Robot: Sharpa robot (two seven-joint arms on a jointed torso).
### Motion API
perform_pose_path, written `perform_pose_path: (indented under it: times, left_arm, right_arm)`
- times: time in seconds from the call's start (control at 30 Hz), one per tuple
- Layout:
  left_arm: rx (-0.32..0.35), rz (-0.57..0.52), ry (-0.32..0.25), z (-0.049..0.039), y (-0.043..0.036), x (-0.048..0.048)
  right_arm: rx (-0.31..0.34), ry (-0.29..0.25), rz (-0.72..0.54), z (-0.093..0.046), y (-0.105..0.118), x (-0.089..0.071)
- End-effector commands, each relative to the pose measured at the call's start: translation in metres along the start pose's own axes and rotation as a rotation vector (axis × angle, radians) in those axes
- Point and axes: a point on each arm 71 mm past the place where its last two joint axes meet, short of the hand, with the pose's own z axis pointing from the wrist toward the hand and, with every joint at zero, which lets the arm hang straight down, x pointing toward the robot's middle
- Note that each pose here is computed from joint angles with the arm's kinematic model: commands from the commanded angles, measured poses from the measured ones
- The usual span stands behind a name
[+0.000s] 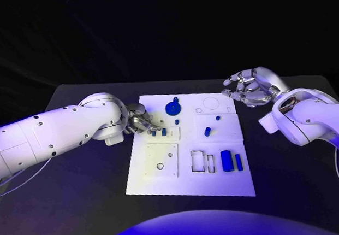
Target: Assemble the parts on the task board
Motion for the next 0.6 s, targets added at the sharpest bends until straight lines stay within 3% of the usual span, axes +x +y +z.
perform_pose_path:
  times: [0.03,0.2,0.37,0.5,0.6]
  left_arm:
    - [0.016,-0.042,-0.030,-0.0020,-0.0020,-0.0035]
    - [0.035,-0.099,-0.079,-0.0071,-0.0024,-0.0117]
    - [0.095,-0.164,-0.133,-0.0112,-0.0063,-0.0189]
    - [0.192,-0.200,-0.186,-0.0128,-0.0150,-0.0233]
    - [0.303,-0.199,-0.244,-0.0136,-0.0263,-0.0251]
  right_arm:
    - [-0.010,0.010,-0.004,0.000,0.001,0.001]
    - [-0.009,0.009,-0.004,0.000,0.000,0.001]
    - [-0.009,0.008,-0.004,0.000,0.000,0.001]
    - [-0.009,0.008,-0.005,0.000,0.000,0.001]
    - [-0.009,0.007,-0.005,0.000,0.000,0.001]
